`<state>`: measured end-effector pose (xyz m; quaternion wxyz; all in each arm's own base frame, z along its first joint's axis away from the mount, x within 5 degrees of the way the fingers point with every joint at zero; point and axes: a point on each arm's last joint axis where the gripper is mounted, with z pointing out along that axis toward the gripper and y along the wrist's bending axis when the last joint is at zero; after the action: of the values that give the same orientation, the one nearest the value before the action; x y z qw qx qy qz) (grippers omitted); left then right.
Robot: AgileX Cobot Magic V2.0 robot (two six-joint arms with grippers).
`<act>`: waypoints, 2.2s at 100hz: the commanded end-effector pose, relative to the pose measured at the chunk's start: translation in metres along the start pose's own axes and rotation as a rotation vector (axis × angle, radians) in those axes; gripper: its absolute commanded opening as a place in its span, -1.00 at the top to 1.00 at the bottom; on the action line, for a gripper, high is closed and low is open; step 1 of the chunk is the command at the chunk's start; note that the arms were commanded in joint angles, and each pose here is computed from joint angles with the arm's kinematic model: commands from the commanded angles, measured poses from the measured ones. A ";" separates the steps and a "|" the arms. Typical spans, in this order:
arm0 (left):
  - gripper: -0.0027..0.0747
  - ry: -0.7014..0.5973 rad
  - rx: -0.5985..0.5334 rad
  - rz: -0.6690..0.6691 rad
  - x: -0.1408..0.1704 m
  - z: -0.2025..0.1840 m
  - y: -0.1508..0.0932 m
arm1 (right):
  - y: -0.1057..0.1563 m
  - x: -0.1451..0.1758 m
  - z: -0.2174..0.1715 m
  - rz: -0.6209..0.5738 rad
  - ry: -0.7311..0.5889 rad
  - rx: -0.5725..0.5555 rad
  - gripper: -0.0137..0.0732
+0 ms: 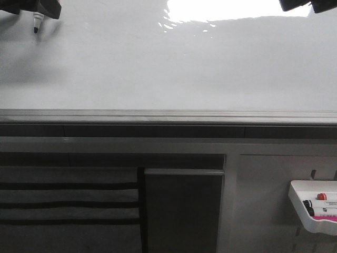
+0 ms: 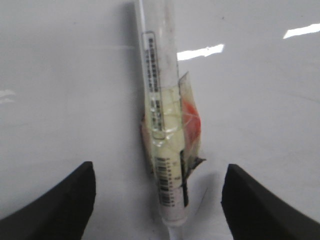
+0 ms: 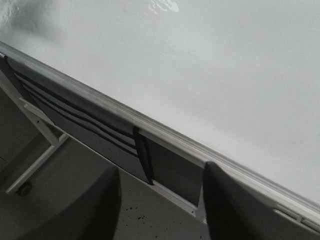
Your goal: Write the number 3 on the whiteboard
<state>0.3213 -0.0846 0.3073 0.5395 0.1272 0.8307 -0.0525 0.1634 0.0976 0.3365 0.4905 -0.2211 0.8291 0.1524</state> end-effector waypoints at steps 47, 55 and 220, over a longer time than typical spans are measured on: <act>0.54 -0.160 0.013 -0.007 -0.025 -0.005 -0.002 | 0.001 -0.019 -0.007 -0.017 -0.118 0.002 -0.08; 0.74 -0.165 0.012 -0.007 -0.027 -0.008 -0.002 | 0.000 -0.019 -0.007 -0.023 -0.118 0.005 -0.08; 0.98 0.078 0.777 0.785 -0.002 -0.158 -0.125 | 0.073 -0.068 0.029 -0.650 -0.065 -0.625 -0.08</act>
<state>0.1503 -0.1671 0.3497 0.3551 0.6351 0.6729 -0.1334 0.1758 0.1883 0.3634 0.3932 -0.6240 0.6325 0.2366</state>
